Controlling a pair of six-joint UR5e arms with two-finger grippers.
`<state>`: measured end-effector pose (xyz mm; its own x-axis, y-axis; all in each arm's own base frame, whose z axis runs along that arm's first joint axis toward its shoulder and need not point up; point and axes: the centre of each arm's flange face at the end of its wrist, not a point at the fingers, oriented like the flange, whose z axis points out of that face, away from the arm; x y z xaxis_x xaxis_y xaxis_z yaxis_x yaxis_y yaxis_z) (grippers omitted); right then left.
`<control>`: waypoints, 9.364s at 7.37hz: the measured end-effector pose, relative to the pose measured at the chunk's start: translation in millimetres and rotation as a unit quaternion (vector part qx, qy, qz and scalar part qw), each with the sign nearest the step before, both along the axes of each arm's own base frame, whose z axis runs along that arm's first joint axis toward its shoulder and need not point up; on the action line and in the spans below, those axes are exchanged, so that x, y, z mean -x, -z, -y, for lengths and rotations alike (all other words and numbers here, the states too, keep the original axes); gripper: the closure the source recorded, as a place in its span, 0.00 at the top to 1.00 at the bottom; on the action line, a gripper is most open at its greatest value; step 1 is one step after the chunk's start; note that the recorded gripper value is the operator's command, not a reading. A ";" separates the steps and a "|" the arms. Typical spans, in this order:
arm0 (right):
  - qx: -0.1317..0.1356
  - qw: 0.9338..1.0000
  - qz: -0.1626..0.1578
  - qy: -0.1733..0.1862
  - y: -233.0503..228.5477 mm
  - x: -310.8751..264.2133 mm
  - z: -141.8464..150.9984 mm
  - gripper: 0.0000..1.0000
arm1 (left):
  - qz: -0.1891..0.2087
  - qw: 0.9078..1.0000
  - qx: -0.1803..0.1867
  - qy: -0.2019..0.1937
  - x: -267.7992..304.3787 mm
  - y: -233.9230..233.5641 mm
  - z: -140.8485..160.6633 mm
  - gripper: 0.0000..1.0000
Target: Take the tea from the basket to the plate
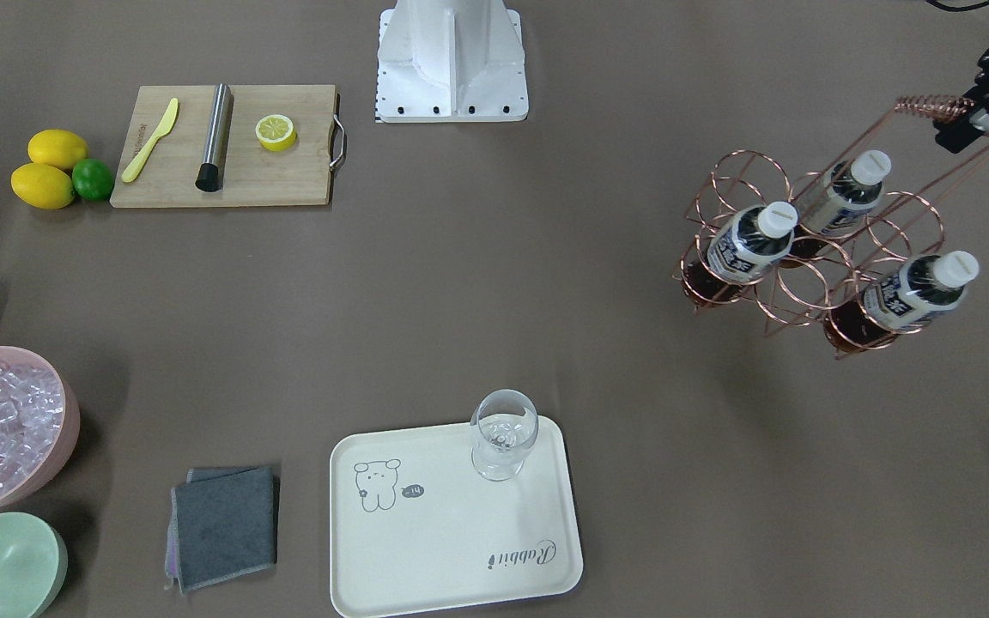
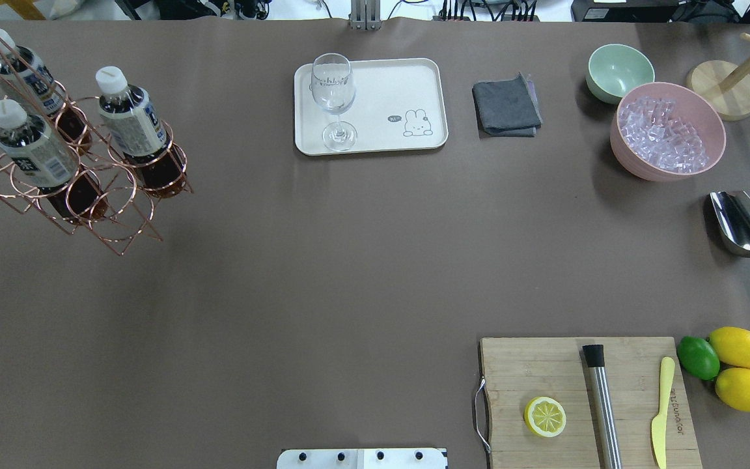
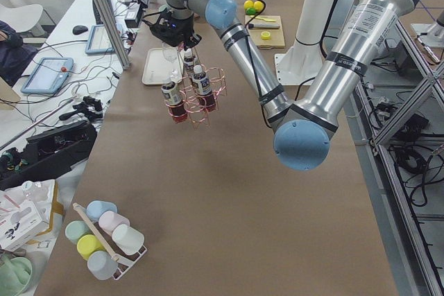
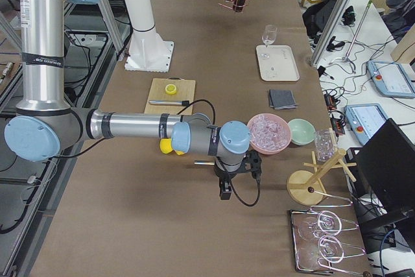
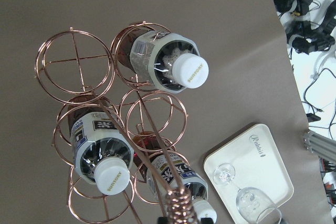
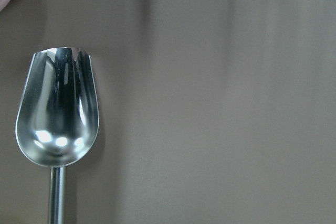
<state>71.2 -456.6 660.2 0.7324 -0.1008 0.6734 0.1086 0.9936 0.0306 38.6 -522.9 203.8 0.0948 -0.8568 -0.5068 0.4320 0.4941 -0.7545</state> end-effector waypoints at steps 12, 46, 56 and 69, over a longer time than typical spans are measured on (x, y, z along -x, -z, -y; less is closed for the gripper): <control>0.000 1.000 0.001 0.000 -0.1 0.2 -3.4 1.00 | -0.119 0.993 -0.008 -0.021 -109.7 15.4 -29.8 0.00; -0.027 0.999 0.026 0.025 65.1 16.6 7.7 0.99 | -0.391 0.875 0.285 0.027 -345.8 74.2 -165.2 0.00; 0.086 0.991 0.080 -0.067 309.4 202.6 60.0 0.99 | -0.393 0.873 0.288 0.016 -361.8 67.3 -174.1 0.00; 0.160 0.980 0.000 -0.119 545.7 471.2 15.4 0.92 | -0.394 0.872 0.291 0.012 -369.6 68.4 -180.9 0.00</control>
<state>-400.0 -472.1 114.5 0.7102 0.2884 0.6422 -0.1268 0.9497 -0.2863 408.2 -342.0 135.4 -0.1069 -0.9877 0.1142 -0.3280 -0.0734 -0.9418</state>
